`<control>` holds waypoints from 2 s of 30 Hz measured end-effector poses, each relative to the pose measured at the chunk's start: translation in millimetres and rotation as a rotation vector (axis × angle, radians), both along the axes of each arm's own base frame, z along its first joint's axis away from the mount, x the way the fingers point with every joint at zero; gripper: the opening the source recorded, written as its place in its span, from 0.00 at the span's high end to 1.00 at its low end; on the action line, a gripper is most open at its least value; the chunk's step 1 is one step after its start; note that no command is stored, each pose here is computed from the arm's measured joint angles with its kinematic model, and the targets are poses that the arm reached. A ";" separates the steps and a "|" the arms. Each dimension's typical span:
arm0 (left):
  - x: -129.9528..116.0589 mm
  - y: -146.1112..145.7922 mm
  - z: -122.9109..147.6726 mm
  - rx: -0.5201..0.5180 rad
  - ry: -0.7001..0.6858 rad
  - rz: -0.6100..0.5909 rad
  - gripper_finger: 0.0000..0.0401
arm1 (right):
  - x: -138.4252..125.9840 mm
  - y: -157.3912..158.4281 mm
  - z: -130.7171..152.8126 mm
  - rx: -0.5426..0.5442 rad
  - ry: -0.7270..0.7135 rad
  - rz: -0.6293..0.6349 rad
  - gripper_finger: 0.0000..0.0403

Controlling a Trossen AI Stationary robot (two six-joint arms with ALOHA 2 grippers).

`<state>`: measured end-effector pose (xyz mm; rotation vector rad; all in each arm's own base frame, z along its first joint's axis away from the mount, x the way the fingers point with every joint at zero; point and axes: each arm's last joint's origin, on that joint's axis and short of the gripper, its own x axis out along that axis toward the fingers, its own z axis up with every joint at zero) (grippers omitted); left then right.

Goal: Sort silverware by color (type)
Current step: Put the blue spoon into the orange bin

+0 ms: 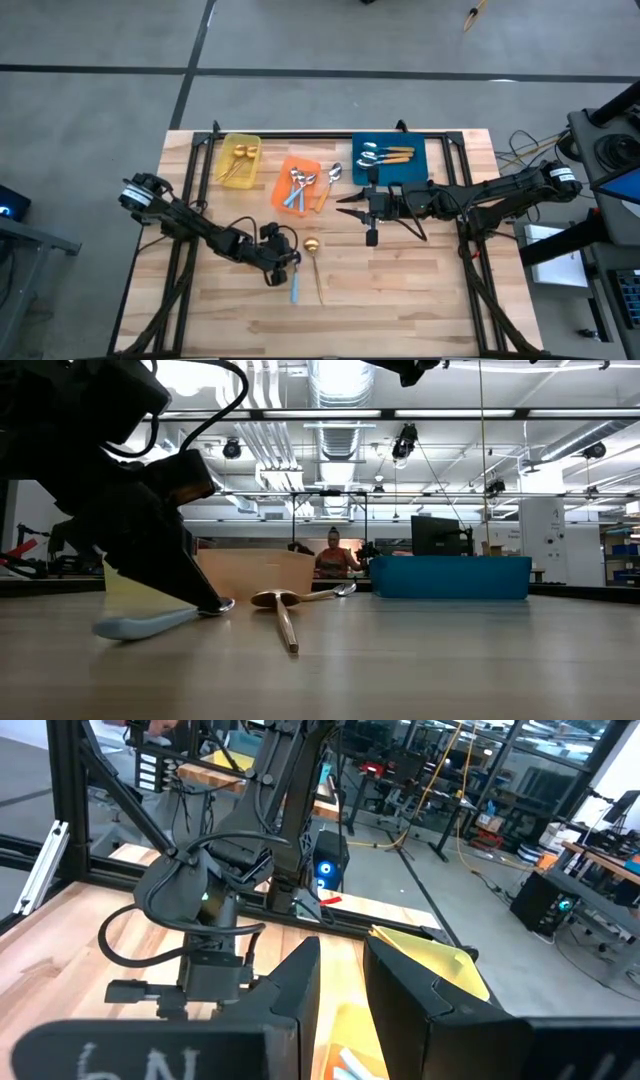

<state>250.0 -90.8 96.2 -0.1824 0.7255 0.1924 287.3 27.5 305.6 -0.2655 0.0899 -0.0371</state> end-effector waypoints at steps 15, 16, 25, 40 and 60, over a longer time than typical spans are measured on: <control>-2.1 1.4 6.8 -0.016 -0.016 0.036 0.99 | 0.0 -0.1 -0.1 0.000 0.001 0.000 0.82; -2.8 1.7 7.5 -0.014 -0.011 0.036 1.00 | 0.0 0.0 -0.1 0.000 0.001 0.001 0.82; -16.8 8.1 19.4 0.055 0.075 0.042 1.00 | 0.0 -0.1 -0.2 0.000 0.002 0.001 0.82; -32.5 15.7 53.8 0.077 0.025 0.057 1.00 | 0.0 -0.1 -0.4 0.000 0.005 0.000 0.82; -53.4 7.6 41.9 0.053 0.230 0.024 0.79 | 0.0 0.0 -0.5 -0.001 0.006 0.000 0.82</control>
